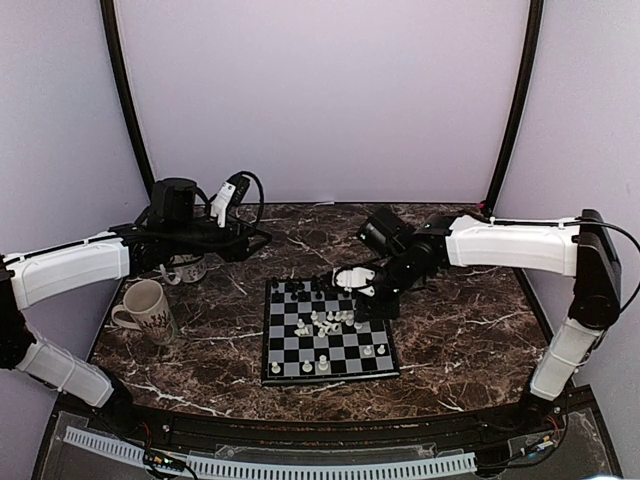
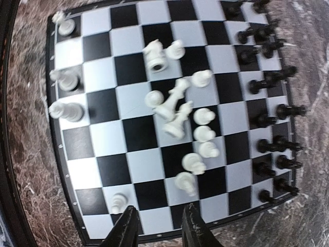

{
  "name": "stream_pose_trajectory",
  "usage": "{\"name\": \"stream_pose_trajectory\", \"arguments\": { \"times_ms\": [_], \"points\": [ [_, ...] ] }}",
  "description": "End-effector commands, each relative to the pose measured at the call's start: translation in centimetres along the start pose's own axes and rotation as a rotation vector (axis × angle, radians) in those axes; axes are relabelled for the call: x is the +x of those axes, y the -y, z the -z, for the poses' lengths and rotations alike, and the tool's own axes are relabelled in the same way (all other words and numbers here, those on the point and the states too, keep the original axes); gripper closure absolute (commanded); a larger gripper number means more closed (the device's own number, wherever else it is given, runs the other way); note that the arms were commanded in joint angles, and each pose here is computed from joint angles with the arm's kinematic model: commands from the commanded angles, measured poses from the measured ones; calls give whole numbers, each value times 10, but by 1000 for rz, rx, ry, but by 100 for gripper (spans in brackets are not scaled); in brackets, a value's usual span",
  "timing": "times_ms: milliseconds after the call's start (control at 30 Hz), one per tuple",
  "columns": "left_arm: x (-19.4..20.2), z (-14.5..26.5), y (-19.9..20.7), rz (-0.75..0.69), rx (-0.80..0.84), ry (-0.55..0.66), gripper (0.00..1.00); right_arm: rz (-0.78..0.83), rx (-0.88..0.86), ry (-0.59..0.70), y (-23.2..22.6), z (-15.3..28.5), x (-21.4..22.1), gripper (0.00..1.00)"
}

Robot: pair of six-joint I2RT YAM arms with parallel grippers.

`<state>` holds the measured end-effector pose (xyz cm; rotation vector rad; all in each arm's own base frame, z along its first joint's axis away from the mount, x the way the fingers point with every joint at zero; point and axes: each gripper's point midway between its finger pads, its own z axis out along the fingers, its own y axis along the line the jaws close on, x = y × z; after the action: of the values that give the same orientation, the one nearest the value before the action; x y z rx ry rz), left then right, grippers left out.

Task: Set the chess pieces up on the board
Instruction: Place the pawn at h2, then pick up the knight from the chessboard.

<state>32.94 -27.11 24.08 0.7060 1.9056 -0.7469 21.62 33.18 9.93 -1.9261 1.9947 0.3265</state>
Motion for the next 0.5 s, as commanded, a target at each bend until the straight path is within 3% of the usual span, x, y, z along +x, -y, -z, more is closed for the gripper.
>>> {"name": "stream_pose_trajectory", "arguments": {
  "times_ms": [0,467],
  "points": [
    [5,-3,13,6,76,-32,50,-132,3,85,31,22,-13,70],
    [6,-3,17,8,99,-39,51,-218,-81,-1,40,-18,6,60]
  ]
}}
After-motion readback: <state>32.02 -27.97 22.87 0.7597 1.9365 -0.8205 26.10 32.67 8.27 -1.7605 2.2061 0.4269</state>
